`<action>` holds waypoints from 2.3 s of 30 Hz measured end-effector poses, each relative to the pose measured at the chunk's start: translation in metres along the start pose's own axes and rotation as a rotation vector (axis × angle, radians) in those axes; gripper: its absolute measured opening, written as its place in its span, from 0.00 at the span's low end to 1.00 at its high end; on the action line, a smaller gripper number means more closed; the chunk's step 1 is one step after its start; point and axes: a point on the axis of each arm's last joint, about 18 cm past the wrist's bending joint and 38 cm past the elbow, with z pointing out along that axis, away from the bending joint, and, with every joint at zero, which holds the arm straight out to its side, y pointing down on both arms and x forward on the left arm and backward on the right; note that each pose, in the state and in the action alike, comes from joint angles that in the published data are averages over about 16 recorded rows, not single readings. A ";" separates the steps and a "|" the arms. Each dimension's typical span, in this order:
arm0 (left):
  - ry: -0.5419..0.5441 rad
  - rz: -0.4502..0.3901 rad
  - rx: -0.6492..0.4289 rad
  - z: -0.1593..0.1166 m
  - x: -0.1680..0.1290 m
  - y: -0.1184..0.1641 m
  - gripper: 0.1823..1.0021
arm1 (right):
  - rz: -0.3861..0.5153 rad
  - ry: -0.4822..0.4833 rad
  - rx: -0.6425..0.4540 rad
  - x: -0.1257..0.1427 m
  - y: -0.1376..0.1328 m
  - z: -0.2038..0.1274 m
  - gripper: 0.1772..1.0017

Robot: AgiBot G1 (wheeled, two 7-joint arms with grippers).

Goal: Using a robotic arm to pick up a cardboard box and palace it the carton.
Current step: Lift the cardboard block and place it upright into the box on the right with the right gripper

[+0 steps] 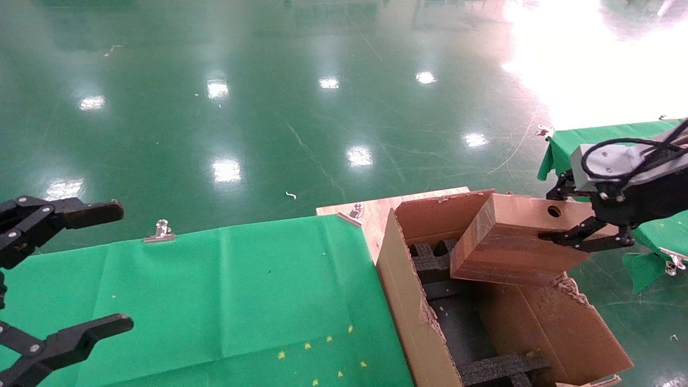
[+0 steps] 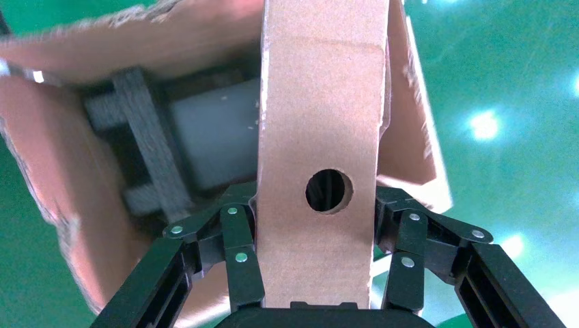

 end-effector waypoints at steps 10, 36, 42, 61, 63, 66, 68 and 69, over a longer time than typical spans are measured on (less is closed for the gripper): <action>0.000 0.000 0.000 0.000 0.000 0.000 1.00 | 0.374 0.004 -0.069 -0.006 0.015 0.018 0.26; -0.001 0.000 0.001 0.000 0.000 0.000 1.00 | 0.991 0.191 -0.118 -0.022 0.020 0.049 0.25; -0.001 0.000 0.001 0.000 0.000 0.000 1.00 | 1.016 0.206 -0.129 -0.022 0.021 0.052 0.25; -0.001 0.000 0.001 0.000 0.000 0.000 1.00 | 1.097 0.322 -0.189 -0.039 0.021 0.082 0.25; -0.001 0.000 0.001 0.000 0.000 0.000 1.00 | 1.101 0.324 -0.196 -0.040 0.022 0.086 0.25; -0.001 0.000 0.001 0.000 0.000 0.000 1.00 | 1.106 0.327 -0.203 -0.041 0.024 0.091 0.25; -0.001 0.000 0.001 0.000 0.000 0.000 1.00 | 1.110 0.329 -0.206 -0.042 0.025 0.095 0.25; -0.001 0.000 0.001 0.000 0.000 0.000 1.00 | 1.112 0.330 -0.208 -0.043 0.026 0.097 0.25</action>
